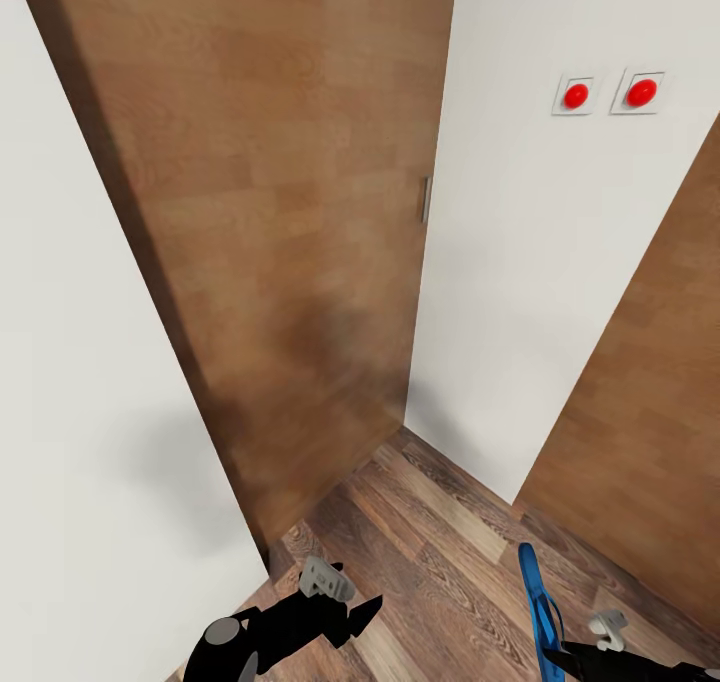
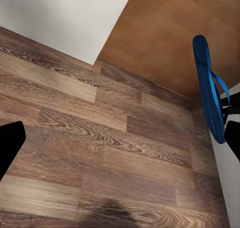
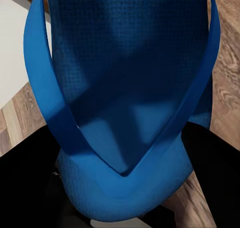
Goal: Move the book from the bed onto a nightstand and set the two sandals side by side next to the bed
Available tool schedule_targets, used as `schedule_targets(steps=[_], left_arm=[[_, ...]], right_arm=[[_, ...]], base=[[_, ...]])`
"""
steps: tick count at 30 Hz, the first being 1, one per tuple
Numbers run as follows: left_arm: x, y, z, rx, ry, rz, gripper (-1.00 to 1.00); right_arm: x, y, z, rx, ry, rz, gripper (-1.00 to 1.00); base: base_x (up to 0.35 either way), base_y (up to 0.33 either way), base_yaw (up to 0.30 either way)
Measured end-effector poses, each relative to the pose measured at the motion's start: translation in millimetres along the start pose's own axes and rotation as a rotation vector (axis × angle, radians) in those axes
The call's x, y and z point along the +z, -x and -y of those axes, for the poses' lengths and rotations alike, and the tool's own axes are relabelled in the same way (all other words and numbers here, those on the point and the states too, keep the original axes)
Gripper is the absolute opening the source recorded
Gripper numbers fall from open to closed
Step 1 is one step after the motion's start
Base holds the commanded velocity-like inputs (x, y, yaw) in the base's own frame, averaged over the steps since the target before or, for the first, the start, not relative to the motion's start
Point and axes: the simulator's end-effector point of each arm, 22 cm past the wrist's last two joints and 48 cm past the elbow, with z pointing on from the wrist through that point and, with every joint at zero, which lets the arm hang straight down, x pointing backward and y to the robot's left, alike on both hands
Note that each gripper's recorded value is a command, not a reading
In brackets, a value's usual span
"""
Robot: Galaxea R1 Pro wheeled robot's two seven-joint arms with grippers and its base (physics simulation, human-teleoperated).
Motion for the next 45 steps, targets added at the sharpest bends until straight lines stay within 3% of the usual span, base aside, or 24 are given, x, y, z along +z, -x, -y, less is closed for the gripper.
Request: schedule_targets(steps=[45], left_arm=[[-7.3, 19.6, 6.4, 0.041, 0.004, 0.035, 1.00]], right_arm=[[-9.4, 23.3, -6.9, -0.033, 0.002, 0.051, -1.00]], base=[[0.000, 0.000, 0.000]])
